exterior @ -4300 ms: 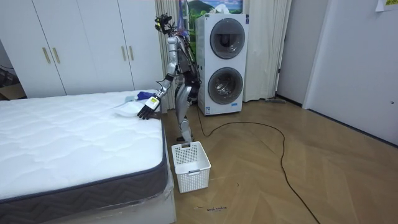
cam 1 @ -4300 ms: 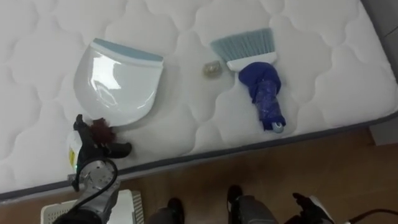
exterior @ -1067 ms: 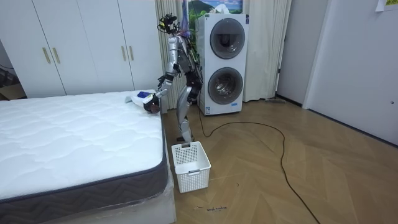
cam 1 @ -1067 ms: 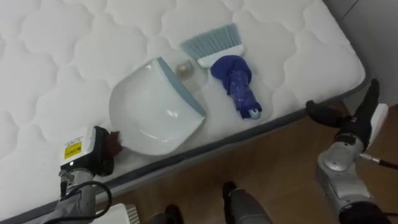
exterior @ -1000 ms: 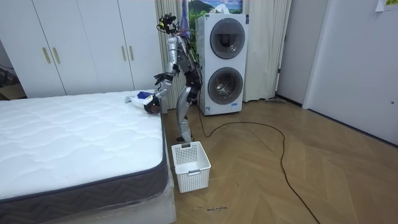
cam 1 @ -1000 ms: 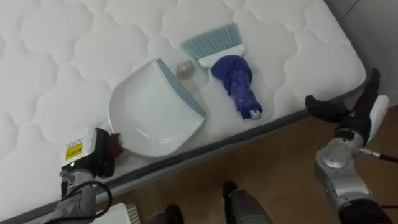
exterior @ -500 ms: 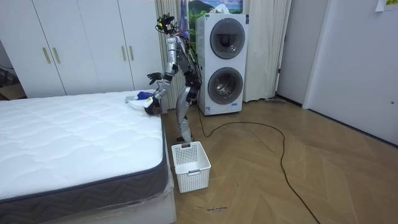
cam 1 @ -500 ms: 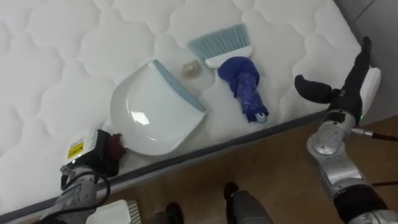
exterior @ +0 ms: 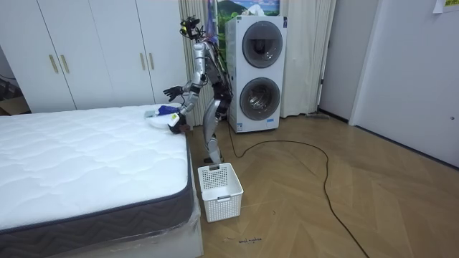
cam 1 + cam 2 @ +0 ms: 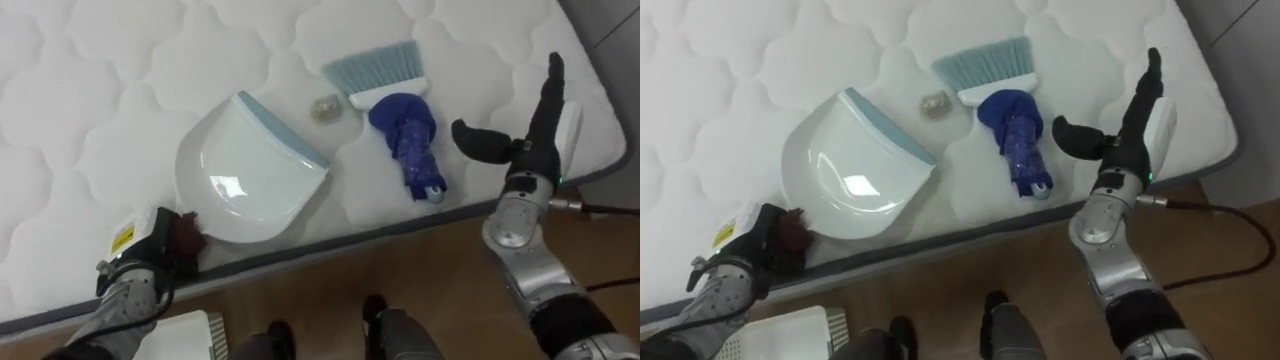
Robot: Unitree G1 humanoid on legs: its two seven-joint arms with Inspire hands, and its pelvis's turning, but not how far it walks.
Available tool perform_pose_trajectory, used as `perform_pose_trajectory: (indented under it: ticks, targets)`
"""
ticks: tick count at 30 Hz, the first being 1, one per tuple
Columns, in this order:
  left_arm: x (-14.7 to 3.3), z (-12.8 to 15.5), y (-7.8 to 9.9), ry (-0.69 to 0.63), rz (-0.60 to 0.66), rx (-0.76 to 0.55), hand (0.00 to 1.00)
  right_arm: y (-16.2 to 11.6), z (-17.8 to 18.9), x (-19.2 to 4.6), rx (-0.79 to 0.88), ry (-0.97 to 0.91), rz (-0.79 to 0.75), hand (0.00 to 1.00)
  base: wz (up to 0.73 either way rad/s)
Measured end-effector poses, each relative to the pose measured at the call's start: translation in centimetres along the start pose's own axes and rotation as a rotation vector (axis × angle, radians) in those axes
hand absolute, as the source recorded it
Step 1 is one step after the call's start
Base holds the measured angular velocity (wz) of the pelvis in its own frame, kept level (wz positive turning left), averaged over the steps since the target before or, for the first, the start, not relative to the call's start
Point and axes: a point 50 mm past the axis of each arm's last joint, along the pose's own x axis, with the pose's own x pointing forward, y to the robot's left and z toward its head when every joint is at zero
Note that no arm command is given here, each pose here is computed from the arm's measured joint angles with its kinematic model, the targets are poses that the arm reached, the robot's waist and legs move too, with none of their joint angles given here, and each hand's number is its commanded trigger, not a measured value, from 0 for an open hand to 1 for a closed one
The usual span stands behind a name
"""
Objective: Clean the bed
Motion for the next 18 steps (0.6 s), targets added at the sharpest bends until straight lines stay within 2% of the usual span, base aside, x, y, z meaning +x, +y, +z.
perform_pose_trajectory:
  ticks: [10,18]
  targets:
    - [0.1,0.3,-0.1,-0.006,-0.018,-0.007,1.00,0.6,-1.4,-0.4,0.010,0.081,0.108,0.00,0.03]
    - [0.1,0.2,-0.1,0.004,-0.025,-0.025,1.00,0.8,-2.1,-0.4,0.070,0.155,0.137,0.00,0.00]
